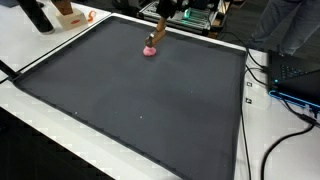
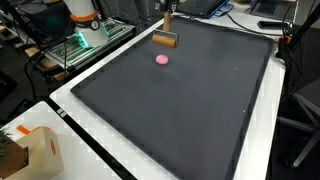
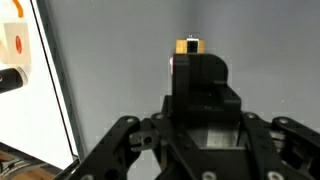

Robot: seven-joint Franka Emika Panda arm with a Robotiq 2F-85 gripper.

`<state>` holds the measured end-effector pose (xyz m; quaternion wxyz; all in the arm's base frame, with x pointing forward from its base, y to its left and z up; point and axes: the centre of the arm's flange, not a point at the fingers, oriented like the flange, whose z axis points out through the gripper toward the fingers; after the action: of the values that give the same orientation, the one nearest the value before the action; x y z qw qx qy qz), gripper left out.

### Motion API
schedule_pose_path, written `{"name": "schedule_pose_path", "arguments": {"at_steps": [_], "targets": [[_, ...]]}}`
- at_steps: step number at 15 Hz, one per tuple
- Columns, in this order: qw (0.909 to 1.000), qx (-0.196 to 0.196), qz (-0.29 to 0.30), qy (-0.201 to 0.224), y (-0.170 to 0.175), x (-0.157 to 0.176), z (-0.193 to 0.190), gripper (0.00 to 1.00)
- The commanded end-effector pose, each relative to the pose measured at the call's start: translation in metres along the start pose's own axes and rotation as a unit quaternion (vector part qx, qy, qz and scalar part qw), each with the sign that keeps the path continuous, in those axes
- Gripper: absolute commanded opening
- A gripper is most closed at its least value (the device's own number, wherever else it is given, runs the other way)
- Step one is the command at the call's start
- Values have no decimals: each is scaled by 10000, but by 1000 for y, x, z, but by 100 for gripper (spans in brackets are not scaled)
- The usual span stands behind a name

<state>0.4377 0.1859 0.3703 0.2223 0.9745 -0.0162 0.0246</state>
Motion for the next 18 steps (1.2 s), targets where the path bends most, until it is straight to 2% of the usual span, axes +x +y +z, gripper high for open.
{"name": "schedule_pose_path", "arguments": {"at_steps": [1, 9, 18], "targets": [[9996, -192, 11, -215, -20, 17, 1, 24], [9992, -54, -168, -366, -49, 32, 11, 24], [9984, 0, -87, -557, -52, 50, 30, 24]]}}
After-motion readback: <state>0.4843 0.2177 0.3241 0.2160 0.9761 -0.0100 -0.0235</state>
